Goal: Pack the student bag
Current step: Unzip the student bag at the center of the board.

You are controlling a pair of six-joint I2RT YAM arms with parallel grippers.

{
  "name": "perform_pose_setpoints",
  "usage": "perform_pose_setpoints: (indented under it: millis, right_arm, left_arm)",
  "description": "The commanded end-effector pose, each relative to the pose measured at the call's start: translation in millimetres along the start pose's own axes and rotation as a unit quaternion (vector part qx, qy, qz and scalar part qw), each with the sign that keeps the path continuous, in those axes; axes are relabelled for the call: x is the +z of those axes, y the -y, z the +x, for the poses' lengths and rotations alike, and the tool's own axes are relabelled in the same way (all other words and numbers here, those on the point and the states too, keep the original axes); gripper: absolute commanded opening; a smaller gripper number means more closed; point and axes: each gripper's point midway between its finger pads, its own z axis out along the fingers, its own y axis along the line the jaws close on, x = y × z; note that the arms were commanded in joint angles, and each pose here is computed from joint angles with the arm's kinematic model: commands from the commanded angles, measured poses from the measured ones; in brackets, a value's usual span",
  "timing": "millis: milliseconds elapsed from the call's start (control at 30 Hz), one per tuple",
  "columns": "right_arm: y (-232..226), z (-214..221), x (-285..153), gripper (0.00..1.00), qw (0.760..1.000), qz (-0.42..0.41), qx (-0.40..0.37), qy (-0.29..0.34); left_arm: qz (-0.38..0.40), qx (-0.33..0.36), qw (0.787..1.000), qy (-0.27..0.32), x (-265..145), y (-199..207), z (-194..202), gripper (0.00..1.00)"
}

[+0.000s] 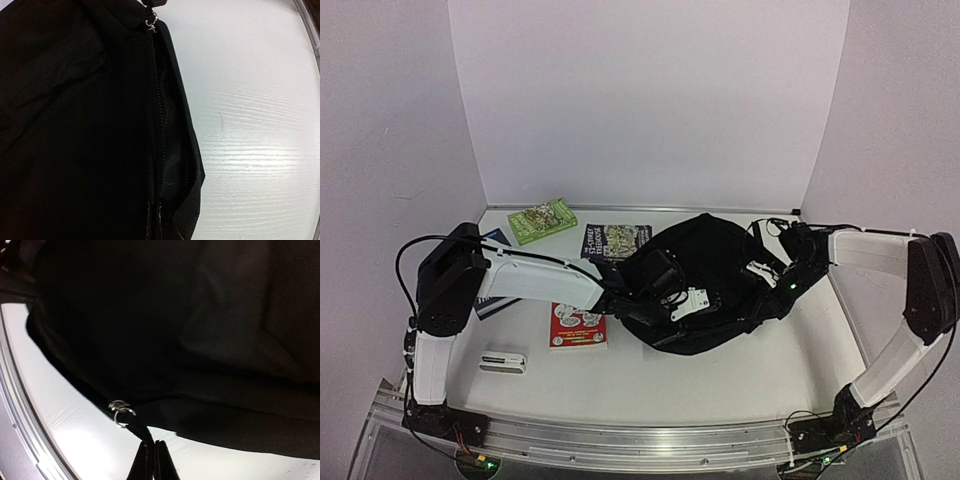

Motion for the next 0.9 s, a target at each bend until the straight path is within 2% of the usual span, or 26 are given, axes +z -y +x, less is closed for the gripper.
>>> perform_pose_setpoints:
  millis: [0, 167, 200, 267, 333, 400, 500, 600, 700, 867]
  right_arm:
    - [47, 6, -20, 0.00, 0.997, 0.075, 0.005, -0.020]
    - [58, 5, -25, 0.00, 0.995, 0.091, 0.008, -0.024]
    - [58, 6, -26, 0.00, 0.995, 0.093, 0.005, -0.026]
    - [52, 9, -26, 0.02, 0.996, 0.084, -0.003, -0.027]
    - [44, 8, -29, 0.15, 0.997, 0.073, -0.010, -0.021]
    - [38, 3, -34, 0.35, 0.998, 0.062, -0.009, -0.010]
    - [26, -10, -45, 0.56, 0.999, 0.048, -0.007, 0.018]
    - [10, -29, -57, 0.67, 0.998, 0.035, -0.012, 0.051]
    - [-9, -48, -64, 0.71, 0.997, 0.022, -0.017, 0.076]
    - [-34, -79, -53, 0.70, 0.996, 0.005, -0.028, 0.085]
  left_arm:
    - [-0.002, -0.016, 0.999, -0.033, -12, 1, 15, 0.00]
    - [-0.009, -0.014, 1.000, 0.012, -10, 10, -21, 0.01]
    - [-0.022, -0.016, 0.999, 0.020, -11, 9, -30, 0.08]
    - [-0.046, -0.040, 0.998, 0.034, -20, 3, -45, 0.29]
    - [-0.052, -0.062, 0.995, 0.065, -40, 0, -57, 0.53]
    - [-0.058, -0.081, 0.990, 0.098, -60, -5, -66, 0.69]
    - [-0.046, -0.130, 0.983, 0.122, -83, -18, -59, 0.73]
    - [-0.048, -0.157, 0.978, 0.128, -92, -30, -41, 0.71]
    - [-0.050, -0.165, 0.978, 0.118, -90, -36, -15, 0.68]
    - [-0.045, -0.152, 0.980, 0.119, -76, -36, 7, 0.61]
